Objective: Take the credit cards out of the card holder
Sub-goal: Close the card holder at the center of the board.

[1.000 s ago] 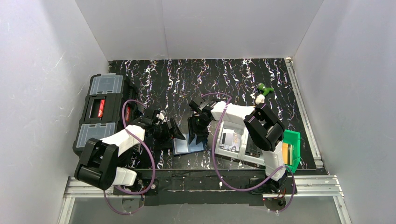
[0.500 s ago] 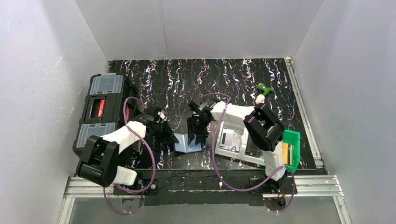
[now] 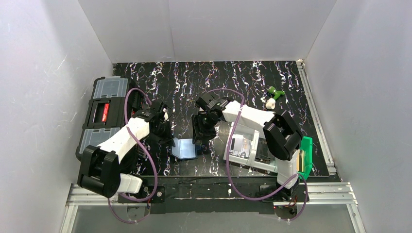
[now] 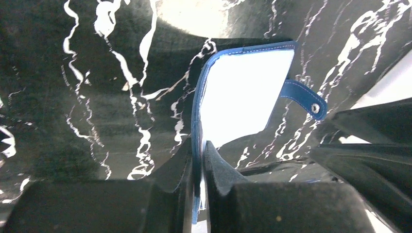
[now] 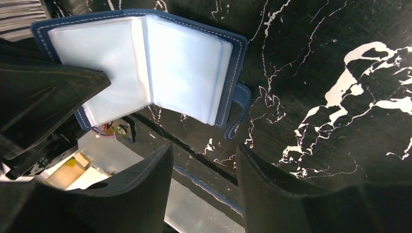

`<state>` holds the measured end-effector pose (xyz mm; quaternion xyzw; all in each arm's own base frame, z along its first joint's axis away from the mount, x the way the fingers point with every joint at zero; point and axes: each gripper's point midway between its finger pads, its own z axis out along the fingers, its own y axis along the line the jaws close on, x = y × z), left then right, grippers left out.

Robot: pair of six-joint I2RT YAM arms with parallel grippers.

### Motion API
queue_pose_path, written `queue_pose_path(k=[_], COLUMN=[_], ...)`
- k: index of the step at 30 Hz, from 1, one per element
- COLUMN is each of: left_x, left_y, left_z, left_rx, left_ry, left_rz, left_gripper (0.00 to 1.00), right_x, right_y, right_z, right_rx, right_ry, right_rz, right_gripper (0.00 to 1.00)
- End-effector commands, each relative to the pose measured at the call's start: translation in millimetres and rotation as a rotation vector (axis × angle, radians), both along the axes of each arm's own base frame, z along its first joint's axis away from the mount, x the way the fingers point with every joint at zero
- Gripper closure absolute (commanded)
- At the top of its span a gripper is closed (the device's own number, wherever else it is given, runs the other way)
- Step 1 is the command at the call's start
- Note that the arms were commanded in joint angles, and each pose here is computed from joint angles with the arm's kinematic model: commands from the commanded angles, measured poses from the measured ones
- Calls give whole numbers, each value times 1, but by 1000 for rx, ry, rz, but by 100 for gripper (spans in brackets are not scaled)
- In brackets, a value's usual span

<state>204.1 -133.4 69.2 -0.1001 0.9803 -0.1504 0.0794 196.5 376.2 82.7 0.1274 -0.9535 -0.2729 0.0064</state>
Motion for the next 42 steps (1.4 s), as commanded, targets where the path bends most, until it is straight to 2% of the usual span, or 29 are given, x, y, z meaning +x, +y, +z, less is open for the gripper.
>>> queue_pose_path(k=[1, 11, 29, 32, 42], left_x=[-7, -3, 4, 7, 14], left_y=[14, 9, -48, -54, -71], left_z=[4, 11, 21, 20, 12], left_rx=[82, 65, -164, -176, -218], left_ry=[34, 30, 10, 14, 43], left_rz=[-44, -47, -28, -26, 53], left_gripper=[89, 63, 56, 50, 46], right_x=[2, 2, 2, 2, 4], right_y=[-1, -4, -15, -18, -26], right_z=[25, 17, 8, 8, 1], right_rx=[23, 7, -21, -22, -41], right_ry=[-51, -46, -46, -48, -49], right_rz=[13, 10, -8, -17, -53], right_gripper=[42, 42, 43, 43, 44])
